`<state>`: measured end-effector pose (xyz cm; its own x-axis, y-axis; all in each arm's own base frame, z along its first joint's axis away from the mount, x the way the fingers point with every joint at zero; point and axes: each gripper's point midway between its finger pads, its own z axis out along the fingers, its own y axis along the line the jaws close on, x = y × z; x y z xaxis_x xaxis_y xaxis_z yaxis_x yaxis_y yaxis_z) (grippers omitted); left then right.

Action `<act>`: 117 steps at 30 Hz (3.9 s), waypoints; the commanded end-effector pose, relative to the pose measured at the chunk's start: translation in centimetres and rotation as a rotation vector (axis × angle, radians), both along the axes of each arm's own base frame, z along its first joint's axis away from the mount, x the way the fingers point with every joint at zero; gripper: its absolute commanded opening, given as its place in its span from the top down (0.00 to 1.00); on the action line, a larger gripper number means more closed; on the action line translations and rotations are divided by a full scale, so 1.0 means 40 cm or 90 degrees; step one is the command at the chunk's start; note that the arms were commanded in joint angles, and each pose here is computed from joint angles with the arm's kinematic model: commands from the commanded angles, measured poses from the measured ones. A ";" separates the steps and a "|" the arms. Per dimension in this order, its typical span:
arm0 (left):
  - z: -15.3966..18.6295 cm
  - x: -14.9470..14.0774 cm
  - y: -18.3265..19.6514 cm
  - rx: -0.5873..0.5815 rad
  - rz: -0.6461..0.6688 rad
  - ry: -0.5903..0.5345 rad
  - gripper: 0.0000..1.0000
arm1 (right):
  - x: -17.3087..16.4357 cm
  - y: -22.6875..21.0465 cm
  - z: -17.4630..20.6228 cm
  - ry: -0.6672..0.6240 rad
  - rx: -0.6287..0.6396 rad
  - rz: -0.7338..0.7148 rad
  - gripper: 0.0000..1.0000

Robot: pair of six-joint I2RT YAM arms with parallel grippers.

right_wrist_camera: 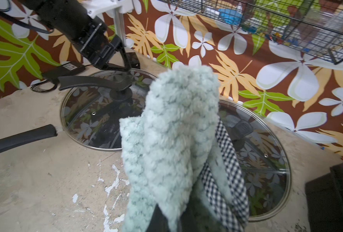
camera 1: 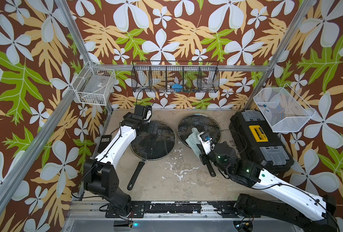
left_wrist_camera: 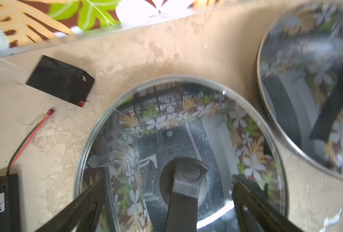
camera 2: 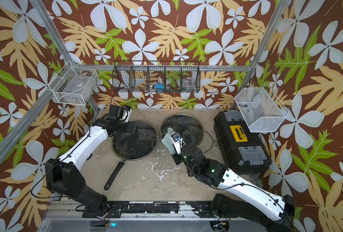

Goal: Wipe the pot lid with a cloth
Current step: Place the pot lid on the cooking pot, then pick up the pot lid from the cooking pot.

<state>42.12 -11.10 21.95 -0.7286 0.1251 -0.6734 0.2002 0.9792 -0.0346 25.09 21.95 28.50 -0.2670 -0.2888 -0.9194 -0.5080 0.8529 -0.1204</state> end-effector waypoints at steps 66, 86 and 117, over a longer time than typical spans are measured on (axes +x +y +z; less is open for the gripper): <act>-0.138 0.003 -0.751 0.042 -0.190 0.063 0.55 | 0.005 -0.409 0.018 -0.025 0.052 -0.307 1.00; -0.138 0.058 -0.776 0.002 -0.180 0.035 0.39 | 0.004 -0.414 0.025 -0.032 0.046 -0.309 1.00; -0.107 0.058 -0.775 0.019 -0.228 0.009 0.72 | 0.007 -0.415 0.034 -0.041 0.052 -0.312 1.00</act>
<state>44.62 -42.30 16.35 -0.6578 0.3904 -0.6441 0.5186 0.8550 -0.0114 25.29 5.31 29.05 -0.3223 -0.0933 -0.9420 -0.0431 0.9955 -0.0839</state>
